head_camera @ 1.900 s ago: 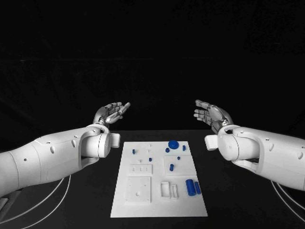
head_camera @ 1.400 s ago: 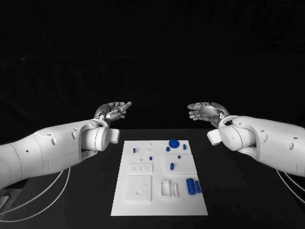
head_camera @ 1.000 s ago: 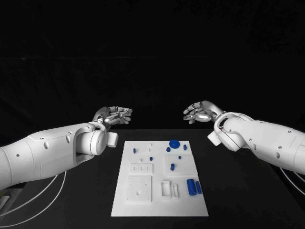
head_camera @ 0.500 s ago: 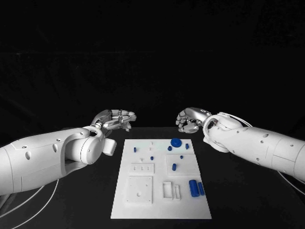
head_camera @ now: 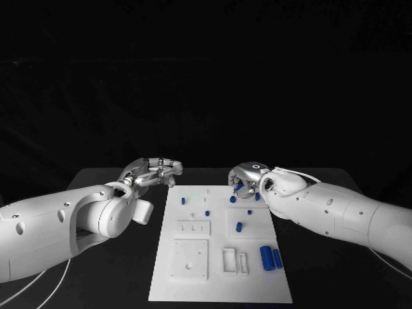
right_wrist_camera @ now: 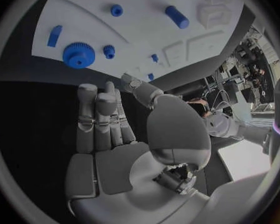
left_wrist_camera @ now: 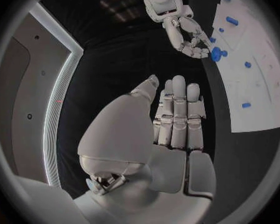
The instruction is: Assemble the parts on the task board
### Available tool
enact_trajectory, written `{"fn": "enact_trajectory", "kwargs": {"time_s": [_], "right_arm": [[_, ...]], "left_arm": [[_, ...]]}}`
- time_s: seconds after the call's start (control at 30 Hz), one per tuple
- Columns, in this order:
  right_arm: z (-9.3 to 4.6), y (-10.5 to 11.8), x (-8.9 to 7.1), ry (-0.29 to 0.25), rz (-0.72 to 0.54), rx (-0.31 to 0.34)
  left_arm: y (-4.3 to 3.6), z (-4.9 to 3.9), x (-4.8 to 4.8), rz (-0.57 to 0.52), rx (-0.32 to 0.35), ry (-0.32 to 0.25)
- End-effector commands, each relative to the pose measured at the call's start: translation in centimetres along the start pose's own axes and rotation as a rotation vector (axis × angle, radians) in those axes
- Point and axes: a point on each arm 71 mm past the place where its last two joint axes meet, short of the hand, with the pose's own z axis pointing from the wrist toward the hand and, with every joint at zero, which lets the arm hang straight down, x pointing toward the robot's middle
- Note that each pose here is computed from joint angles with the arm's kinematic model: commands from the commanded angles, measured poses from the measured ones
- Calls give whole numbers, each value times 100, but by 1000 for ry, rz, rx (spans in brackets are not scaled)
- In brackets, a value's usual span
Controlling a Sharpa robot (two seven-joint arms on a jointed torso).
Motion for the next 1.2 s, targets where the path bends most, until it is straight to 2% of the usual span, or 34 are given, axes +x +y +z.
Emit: {"fn": "enact_trajectory", "kwargs": {"time_s": [0.03,0.37,0.67,1.2], "right_arm": [[3,24,33,21,-79,-2],[-6,19,66,32,-110,4],[-47,-69,46,5,-160,30],[-76,-98,55,19,-170,34]], "left_arm": [[-13,7,36,-1,8,27],[-7,24,35,-2,5,30],[1,24,12,-6,-2,27],[16,38,-19,-11,-16,20]]}}
